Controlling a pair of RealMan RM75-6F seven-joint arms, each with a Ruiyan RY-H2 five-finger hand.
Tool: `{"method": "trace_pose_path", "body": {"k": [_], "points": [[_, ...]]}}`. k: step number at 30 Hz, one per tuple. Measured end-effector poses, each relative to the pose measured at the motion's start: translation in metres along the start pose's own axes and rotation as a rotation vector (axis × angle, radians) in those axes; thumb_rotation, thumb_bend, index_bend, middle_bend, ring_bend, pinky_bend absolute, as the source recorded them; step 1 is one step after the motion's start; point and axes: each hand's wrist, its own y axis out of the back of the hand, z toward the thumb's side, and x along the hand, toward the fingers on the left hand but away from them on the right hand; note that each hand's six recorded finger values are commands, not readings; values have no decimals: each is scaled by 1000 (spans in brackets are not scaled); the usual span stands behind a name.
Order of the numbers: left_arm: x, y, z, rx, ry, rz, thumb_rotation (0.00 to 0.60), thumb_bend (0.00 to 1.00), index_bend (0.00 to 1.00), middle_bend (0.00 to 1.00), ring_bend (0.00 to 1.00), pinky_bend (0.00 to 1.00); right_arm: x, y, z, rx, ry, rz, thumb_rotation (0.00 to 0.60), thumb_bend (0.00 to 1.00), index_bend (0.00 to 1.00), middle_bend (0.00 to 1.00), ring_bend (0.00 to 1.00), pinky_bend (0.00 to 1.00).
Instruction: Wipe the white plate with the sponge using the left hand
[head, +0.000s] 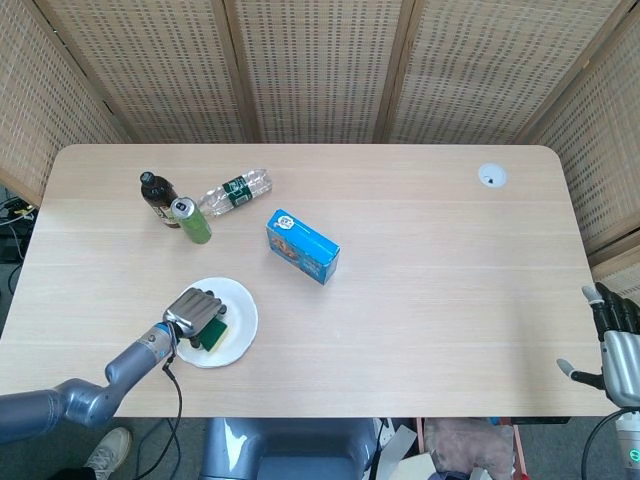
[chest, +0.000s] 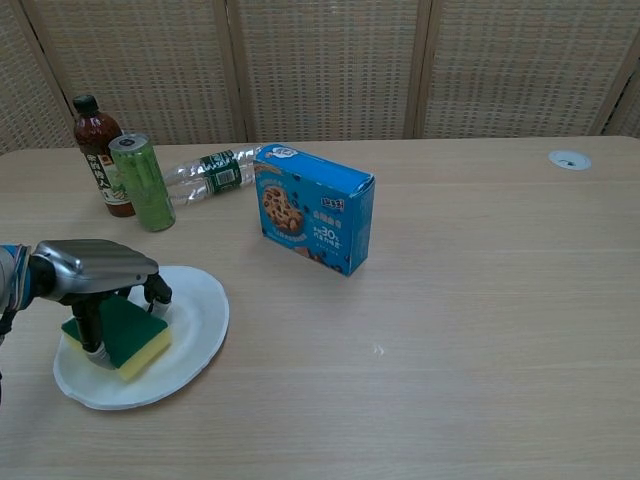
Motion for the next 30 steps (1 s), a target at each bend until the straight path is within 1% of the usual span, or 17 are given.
{"method": "trace_pose_path", "body": {"k": [3,6,13,19,22,27,30], "points": [[6,0,-1,-3,7,14,600,145,520,413,270,364,0,0,1,3,3,-1,600,0,0,0,0,0],[16,1,0,-2,15,43,600,145,520,414,270,364,0,0,0,1,-2,-2,600,0,0,0,0,0],[37,12,8,-10,14,148,600,145,522,415,270,364,-1,-1,-1,2,-3,4,600,0,0,0,0,0],[43,25,16,-57,-3,231,600,145,525,419,272,359,-1,-1,0,1,-3,5,600,0,0,0,0,0],[43,29,15,-57,-10,266,600,145,530,424,274,348,-1,-2,-1,0,-4,7,600,0,0,0,0,0],[41,23,9,-37,-3,261,600,145,532,425,274,339,-1,-2,0,-2,2,11,600,0,0,0,0,0],[43,18,8,-71,5,249,600,145,539,425,274,312,0,-3,2,-1,7,13,600,0,0,0,0,0]]}}
